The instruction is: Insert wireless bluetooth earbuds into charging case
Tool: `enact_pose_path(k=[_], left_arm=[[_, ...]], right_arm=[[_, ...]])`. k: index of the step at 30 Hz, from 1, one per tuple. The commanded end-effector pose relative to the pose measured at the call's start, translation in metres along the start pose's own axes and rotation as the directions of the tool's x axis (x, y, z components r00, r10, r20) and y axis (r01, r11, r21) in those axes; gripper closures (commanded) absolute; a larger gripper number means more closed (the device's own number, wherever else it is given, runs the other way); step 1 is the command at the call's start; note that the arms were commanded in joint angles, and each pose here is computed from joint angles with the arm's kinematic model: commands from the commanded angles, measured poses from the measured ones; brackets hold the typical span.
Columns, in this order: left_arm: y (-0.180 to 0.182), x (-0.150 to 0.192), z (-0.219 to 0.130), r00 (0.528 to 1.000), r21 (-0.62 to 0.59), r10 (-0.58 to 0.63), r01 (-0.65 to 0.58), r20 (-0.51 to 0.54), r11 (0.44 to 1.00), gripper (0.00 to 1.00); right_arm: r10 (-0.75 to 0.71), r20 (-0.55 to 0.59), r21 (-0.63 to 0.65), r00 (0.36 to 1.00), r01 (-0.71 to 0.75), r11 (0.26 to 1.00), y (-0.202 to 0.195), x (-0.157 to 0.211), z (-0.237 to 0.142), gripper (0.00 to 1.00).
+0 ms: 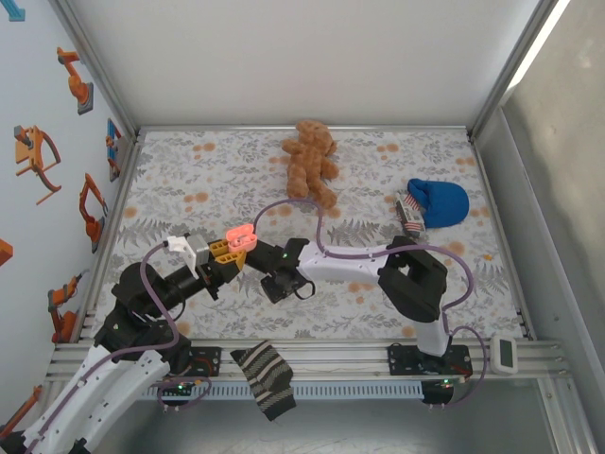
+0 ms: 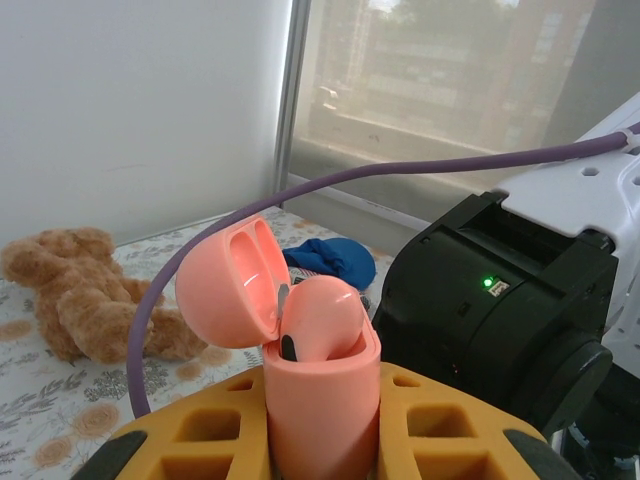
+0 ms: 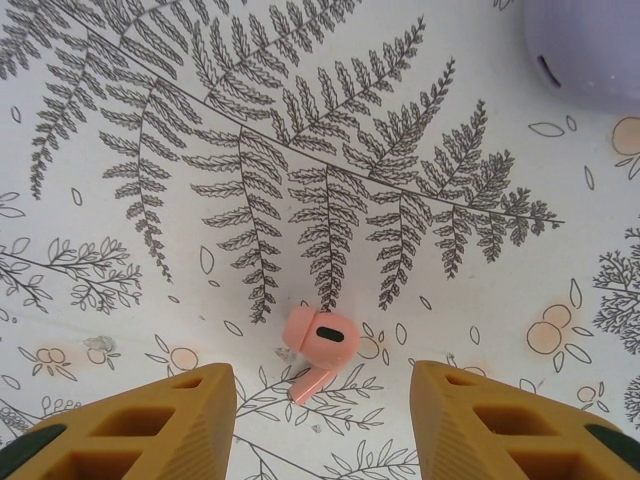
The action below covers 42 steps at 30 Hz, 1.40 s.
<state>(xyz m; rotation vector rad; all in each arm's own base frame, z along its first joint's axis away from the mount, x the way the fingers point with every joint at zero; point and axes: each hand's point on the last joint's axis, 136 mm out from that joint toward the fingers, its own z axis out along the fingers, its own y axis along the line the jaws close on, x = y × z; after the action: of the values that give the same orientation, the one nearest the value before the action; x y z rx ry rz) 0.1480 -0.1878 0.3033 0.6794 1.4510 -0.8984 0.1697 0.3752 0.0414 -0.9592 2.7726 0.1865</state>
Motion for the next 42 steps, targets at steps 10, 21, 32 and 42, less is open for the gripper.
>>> enact_pose_path(k=[10, 21, 32, 42], left_arm=[[-0.007, -0.019, -0.005, 0.998, 0.019, 0.036, -0.037, 0.060, 0.999, 1.00], [-0.006, -0.018, -0.005, 0.998, 0.015, 0.035, -0.036, 0.059, 0.999, 1.00], [-0.005, -0.017, -0.005, 0.998, 0.012, 0.034, -0.035, 0.057, 0.999, 1.00], [-0.005, -0.015, -0.003, 0.998, 0.012, 0.031, -0.032, 0.053, 0.999, 1.00]], right_arm=[[0.015, -0.001, 0.030, 1.000, -0.015, 0.999, 0.000, -0.005, 0.011, 0.54], [0.038, -0.003, 0.025, 0.999, -0.038, 0.999, 0.003, -0.006, 0.022, 0.57], [0.038, -0.021, 0.020, 0.999, -0.038, 0.999, 0.004, -0.003, 0.027, 0.62], [0.024, -0.032, 0.029, 0.999, -0.023, 0.999, 0.003, -0.002, 0.031, 0.67]])
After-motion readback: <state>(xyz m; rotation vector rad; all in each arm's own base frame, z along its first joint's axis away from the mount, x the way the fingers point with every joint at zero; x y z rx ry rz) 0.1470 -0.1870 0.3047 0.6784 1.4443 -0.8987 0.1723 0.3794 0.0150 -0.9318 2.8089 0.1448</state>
